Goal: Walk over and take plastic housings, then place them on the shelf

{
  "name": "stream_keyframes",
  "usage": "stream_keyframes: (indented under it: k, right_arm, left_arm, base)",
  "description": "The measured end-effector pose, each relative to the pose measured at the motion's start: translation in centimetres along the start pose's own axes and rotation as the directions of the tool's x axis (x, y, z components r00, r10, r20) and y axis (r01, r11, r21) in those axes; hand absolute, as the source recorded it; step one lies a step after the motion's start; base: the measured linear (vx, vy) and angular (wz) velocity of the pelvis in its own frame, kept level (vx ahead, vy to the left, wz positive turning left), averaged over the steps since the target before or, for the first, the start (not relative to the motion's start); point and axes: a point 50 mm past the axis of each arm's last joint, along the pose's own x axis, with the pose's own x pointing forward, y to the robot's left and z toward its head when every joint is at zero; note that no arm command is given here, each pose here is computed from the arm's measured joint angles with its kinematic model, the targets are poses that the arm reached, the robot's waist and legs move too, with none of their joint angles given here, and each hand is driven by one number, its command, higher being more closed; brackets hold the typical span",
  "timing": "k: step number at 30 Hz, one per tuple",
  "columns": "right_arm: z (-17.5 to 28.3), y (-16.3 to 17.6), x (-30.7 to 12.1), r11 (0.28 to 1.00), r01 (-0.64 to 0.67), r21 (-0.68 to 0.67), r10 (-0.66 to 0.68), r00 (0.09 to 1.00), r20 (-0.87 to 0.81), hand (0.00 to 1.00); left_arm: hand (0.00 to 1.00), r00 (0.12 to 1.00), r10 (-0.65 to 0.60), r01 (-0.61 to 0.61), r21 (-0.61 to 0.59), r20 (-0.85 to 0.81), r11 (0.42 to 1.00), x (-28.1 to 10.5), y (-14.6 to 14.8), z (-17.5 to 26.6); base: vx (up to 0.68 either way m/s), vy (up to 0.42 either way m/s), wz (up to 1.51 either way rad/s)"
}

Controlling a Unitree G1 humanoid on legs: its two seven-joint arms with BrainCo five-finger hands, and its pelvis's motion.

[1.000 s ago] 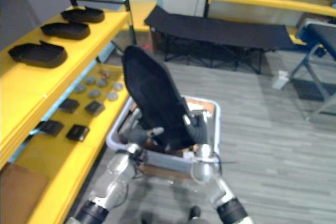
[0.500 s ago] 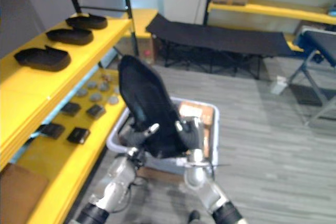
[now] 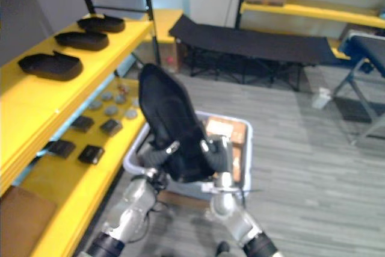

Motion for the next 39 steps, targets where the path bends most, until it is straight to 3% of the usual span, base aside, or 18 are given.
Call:
stream_keyframes:
  k: [11,15,18,21,23,26,30,35,39]
  right_arm:
    - [-1.4,-1.7,-0.5,0.978,-0.128,0.164,0.144,0.986,-0.090,0.00]
    - [-1.2,-4.7,0.1,0.958,-0.204,0.203,0.218,0.975,-0.050,0.00]
    - [-0.3,-6.5,1.5,0.913,-0.268,0.307,0.278,0.960,0.009,0.00]
    - [-0.5,-8.5,2.6,0.887,-0.246,0.391,0.260,0.965,0.017,0.00]
    - [-0.3,-10.8,3.3,0.873,-0.199,0.445,0.205,0.978,0.035,0.00]
    - [0.9,-13.3,3.9,0.863,-0.154,0.481,0.119,0.988,0.103,0.00]
    - [0.6,-15.4,2.2,0.865,-0.041,0.499,0.008,0.998,0.068,0.00]
    - [-2.5,-14.5,-3.4,0.795,0.234,0.560,-0.125,0.966,-0.226,0.00]
    - [-5.8,-14.3,-10.9,0.717,0.515,0.470,-0.203,0.799,-0.565,0.00]
  left_arm:
    - [1.00,1.000,-0.004,0.004,0.023,0.003,1.000,-0.1,0.0,0.5]
    - [1.00,0.993,-0.031,0.026,0.045,0.116,0.999,-0.3,-0.6,3.0]
    - [1.00,0.978,-0.040,0.029,0.054,0.204,0.998,-0.5,-1.3,4.5]
    - [1.00,0.963,0.030,-0.060,0.104,0.270,0.993,-0.5,-0.8,5.4]
    - [1.00,0.934,0.129,-0.193,0.165,0.333,0.967,-0.9,0.7,6.0]
    - [1.00,0.908,0.205,-0.282,0.170,0.365,0.944,-1.3,2.3,6.2]
    - [1.00,0.892,0.241,-0.315,0.143,0.382,0.938,-2.2,3.4,5.9]
    - [1.00,0.881,0.256,-0.326,0.118,0.398,0.938,-4.4,3.4,5.2]
    - [1.00,0.844,0.269,-0.337,0.070,0.463,0.939,-7.6,3.7,4.9]
  base:
    - [-0.01,0.004,0.01]
    - [0.00,0.001,-0.01]
    - [-0.02,0.002,-0.09]
    - [-0.04,0.010,-0.15]
    - [-0.03,0.009,-0.16]
    - [0.00,0.009,-0.11]
    - [0.04,0.021,-0.14]
    - [0.05,0.031,-0.11]
    - [0.02,0.022,-0.19]
